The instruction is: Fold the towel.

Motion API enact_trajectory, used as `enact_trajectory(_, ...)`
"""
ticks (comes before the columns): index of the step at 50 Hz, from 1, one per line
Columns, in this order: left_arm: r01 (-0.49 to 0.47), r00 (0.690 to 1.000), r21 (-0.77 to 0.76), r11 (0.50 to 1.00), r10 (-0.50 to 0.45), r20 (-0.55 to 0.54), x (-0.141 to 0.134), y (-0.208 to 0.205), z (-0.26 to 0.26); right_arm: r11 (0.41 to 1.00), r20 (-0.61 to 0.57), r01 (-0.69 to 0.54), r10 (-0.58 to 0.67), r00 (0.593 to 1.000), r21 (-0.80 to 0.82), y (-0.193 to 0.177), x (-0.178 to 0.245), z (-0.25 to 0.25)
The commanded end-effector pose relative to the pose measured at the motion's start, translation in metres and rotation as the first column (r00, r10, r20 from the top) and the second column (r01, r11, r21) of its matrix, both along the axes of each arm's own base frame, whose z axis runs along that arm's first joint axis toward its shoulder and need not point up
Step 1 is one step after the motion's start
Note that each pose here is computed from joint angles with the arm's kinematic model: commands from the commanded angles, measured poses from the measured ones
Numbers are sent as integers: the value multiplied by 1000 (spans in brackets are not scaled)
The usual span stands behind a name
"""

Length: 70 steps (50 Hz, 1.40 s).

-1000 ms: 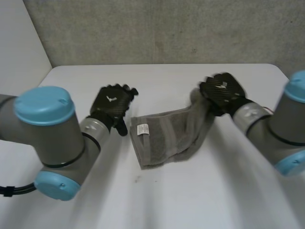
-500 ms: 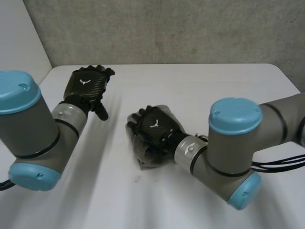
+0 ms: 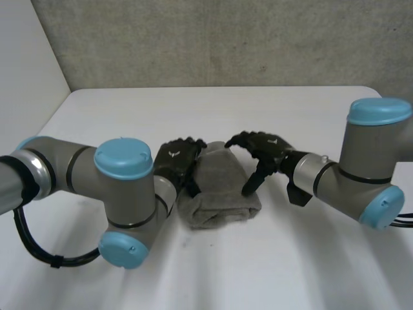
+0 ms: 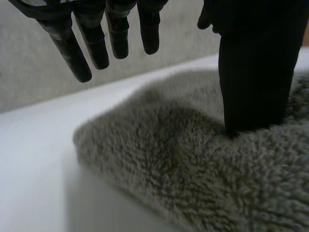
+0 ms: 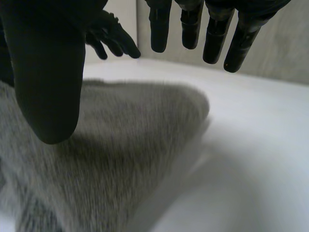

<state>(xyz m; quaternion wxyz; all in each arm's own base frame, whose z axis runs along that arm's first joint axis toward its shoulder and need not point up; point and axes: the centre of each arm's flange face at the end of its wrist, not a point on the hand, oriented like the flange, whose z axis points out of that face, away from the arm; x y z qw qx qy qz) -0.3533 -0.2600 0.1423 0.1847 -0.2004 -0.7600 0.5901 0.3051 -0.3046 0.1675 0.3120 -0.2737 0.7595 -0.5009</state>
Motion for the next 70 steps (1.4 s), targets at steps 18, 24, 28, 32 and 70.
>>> enact_trajectory(18, 22, 997, -128, 991, -13, 72, 13, 16, 51, 958, -148, -3, -41, 988, -287, -9, 1, 54)
enact_trajectory(24, -14, 1000, -246, 969, 10, -17, 24, 17, 110, 901, 6, 173, -185, 983, -397, -16, -19, 116)
enact_trajectory(28, -172, 985, -347, 922, 149, -93, 77, 3, 182, 783, 115, 396, -391, 913, -479, -25, -67, 172)
enact_trajectory(32, -240, 971, -336, 911, 221, -95, 107, 2, 208, 760, 114, 440, -443, 889, -477, -18, -84, 186)
enact_trajectory(70, -155, 985, -286, 946, 125, -118, 120, 37, 223, 779, 78, 458, -474, 877, -429, 25, -85, 184)
